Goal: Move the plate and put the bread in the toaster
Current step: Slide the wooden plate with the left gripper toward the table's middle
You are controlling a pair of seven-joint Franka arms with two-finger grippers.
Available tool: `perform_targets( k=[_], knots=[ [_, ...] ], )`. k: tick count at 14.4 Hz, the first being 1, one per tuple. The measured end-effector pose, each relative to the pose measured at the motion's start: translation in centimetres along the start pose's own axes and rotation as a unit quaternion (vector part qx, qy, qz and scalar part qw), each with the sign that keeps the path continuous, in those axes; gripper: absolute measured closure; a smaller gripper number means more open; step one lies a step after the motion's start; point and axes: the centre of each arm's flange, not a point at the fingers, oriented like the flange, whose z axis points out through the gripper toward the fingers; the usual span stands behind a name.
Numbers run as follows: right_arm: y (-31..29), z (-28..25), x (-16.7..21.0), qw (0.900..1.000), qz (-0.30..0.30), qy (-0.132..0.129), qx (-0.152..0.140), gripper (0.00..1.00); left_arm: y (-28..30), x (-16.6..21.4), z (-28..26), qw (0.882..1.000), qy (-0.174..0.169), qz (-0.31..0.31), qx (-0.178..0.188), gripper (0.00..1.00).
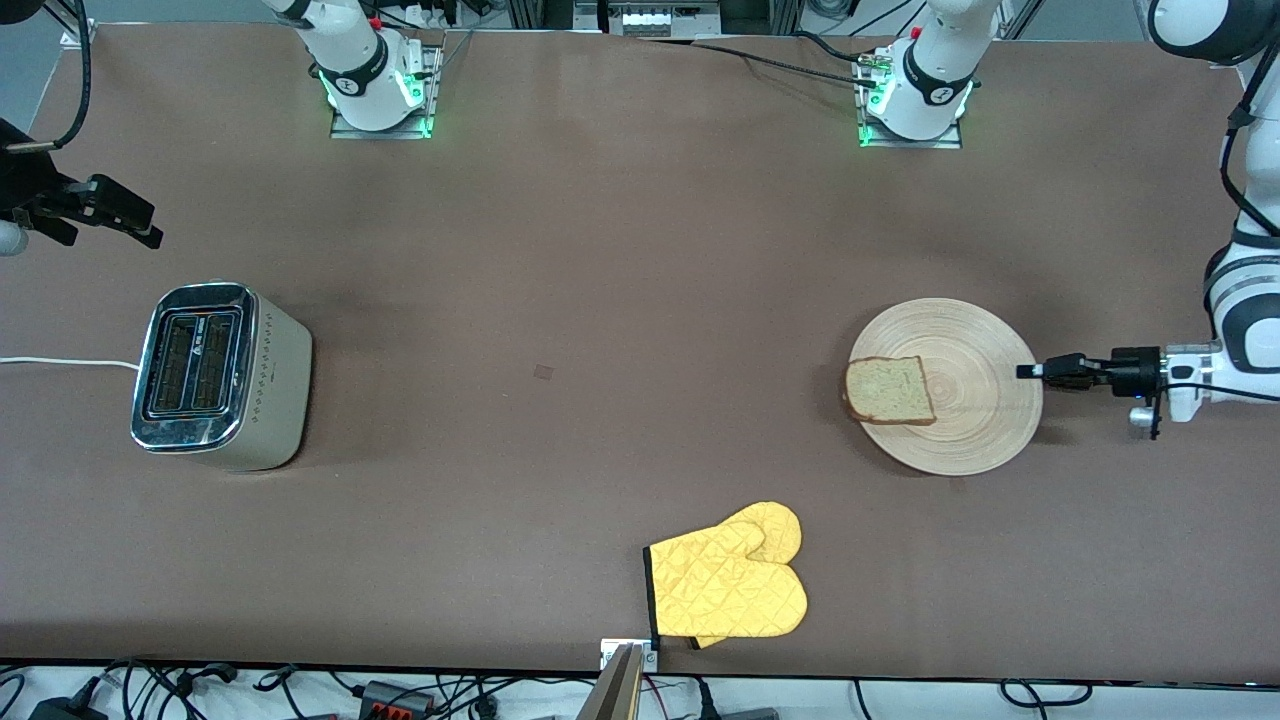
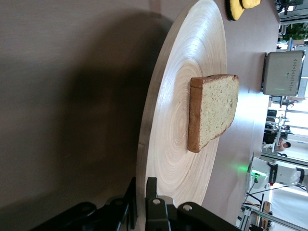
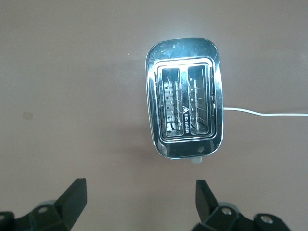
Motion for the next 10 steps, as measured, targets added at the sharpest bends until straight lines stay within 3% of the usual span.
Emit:
perform_targets(
  k=[10],
  knots=[
    [0.0,0.1,0.0,1.0,0.0,-0.001,0.0,0.0,12.4,7.8,17.1,0.993,-0.049,-0.03,-0.103,0.91]
  ],
)
